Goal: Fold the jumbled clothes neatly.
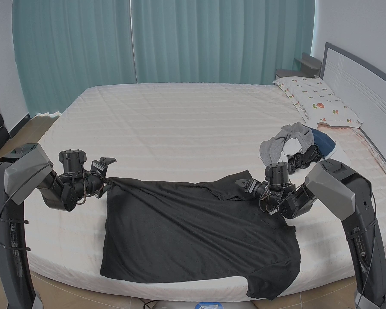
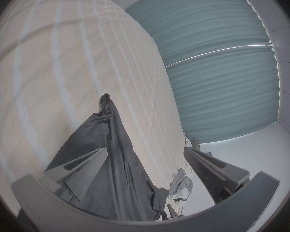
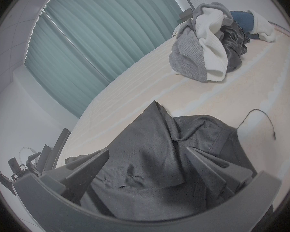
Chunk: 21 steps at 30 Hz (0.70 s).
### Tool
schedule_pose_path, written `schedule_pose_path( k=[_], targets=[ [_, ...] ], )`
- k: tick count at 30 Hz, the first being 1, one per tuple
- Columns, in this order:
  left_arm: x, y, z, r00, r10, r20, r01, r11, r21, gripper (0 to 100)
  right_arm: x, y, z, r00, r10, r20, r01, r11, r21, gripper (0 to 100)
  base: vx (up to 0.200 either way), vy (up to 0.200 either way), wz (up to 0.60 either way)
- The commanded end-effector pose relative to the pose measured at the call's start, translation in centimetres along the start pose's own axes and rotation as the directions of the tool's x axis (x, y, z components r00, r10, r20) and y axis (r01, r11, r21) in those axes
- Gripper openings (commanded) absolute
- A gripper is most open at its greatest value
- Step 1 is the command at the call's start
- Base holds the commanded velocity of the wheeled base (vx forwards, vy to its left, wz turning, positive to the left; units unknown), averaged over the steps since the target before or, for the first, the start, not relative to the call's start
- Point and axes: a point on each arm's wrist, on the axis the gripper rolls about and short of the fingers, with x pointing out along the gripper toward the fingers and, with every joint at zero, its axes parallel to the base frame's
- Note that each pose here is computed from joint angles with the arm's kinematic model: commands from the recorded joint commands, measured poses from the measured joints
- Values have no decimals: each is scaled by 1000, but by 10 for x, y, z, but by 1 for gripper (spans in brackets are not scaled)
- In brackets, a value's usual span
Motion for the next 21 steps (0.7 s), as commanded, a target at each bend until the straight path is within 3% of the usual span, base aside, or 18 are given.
schedule_pose_path(
  k=[1,2,10,14,16,19,21],
  targets=[
    [0,0,0,1000,1,-1,-1,1000,1,100,14,-9,-12,999,-20,-27,20,1000,-3,100,0,0,0],
    [0,0,0,1000,2,0,-2,1000,1,100,15,-8,-10,1000,-17,-23,17,1000,-4,0,0,0,0],
    [1,0,-1,1000,1,-2,-1,1000,20,100,19,5,9,999,32,44,-32,999,-11,0,0,0,0],
    [1,-1,-1,1000,-2,-3,2,1000,21,100,22,8,41,987,67,146,-65,998,-19,0,0,0,0],
    [1,-1,-1,1000,-2,-3,2,1000,21,100,24,10,72,962,72,264,-71,997,-13,0,0,0,0],
    [1,-1,-2,1000,-3,-4,3,1000,22,100,32,6,96,917,43,395,-48,999,3,0,0,0,0],
    [1,-1,-2,1000,-2,-3,2,1000,22,100,36,-4,92,917,8,398,-14,1000,14,0,0,0,0]
  ],
)
